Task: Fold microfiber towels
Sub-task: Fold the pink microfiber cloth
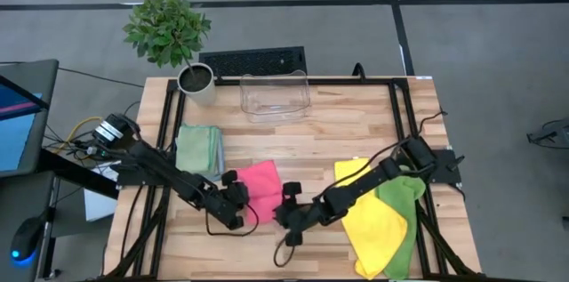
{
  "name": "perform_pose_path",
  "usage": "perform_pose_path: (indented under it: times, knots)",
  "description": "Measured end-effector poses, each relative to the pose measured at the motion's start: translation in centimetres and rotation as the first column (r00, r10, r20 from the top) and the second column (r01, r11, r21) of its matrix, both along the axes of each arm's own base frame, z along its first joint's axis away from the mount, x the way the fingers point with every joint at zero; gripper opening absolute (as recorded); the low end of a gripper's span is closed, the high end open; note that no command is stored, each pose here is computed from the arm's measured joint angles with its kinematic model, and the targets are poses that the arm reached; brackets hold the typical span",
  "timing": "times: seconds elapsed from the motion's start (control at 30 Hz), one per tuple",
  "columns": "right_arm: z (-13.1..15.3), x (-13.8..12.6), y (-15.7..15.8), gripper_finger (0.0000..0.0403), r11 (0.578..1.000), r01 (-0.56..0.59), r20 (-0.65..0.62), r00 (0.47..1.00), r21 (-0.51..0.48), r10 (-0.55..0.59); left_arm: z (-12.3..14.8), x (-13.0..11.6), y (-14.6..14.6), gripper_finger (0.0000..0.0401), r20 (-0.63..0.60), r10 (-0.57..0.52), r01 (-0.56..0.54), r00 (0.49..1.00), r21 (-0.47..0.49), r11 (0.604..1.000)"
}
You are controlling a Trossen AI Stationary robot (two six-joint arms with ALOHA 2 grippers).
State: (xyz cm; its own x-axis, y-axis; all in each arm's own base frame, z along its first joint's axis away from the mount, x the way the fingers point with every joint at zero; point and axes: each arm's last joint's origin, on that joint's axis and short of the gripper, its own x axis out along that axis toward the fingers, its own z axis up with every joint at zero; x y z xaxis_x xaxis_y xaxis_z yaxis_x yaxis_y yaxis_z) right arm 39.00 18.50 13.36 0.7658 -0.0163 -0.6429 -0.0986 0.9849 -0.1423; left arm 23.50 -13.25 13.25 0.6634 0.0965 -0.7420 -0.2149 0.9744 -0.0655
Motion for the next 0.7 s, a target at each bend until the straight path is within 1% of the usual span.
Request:
perform_pose_path:
  times: [0.07,0.17,0.27,0.33,0.5,0.63,0.7]
  knots:
    - [0.1,0.3,-0.3,0.0121,1.000,0.009,0.018,1.000,0.007,-0.010,1.3,-0.4,0.3,0.0004,-0.022,0.010,-0.010,1.000,0.013,1.000]
    - [0.2,0.5,-0.5,0.0121,1.000,0.015,0.024,1.000,0.011,-0.016,3.3,-0.9,0.6,0.0004,-0.017,0.030,-0.030,0.999,0.019,0.999]
    - [0.4,0.7,-0.7,0.0122,1.000,0.006,0.042,0.999,0.003,-0.006,4.7,-1.1,0.7,0.0004,0.039,0.048,-0.048,0.998,-0.008,0.999]
    - [0.5,0.8,-0.8,0.0122,1.000,-0.002,0.058,0.998,-0.002,0.002,4.9,-1.2,0.8,0.0004,0.054,0.065,-0.064,0.996,-0.013,0.998]
    - [0.7,1.1,-1.0,0.0122,1.000,0.002,0.077,0.997,0.004,-0.003,3.4,-1.1,0.8,0.0004,0.019,0.081,-0.081,0.997,-0.002,0.997]
    - [0.7,1.5,-1.9,0.0122,1.000,0.024,0.079,0.997,0.004,-0.024,1.7,-0.7,0.5,0.0004,-0.020,0.079,-0.078,0.997,0.010,0.997]
    - [0.9,1.8,-2.4,0.0122,1.000,0.030,0.102,0.994,0.003,-0.030,1.0,-0.6,0.4,0.0004,-0.042,0.085,-0.084,0.996,0.020,0.996]
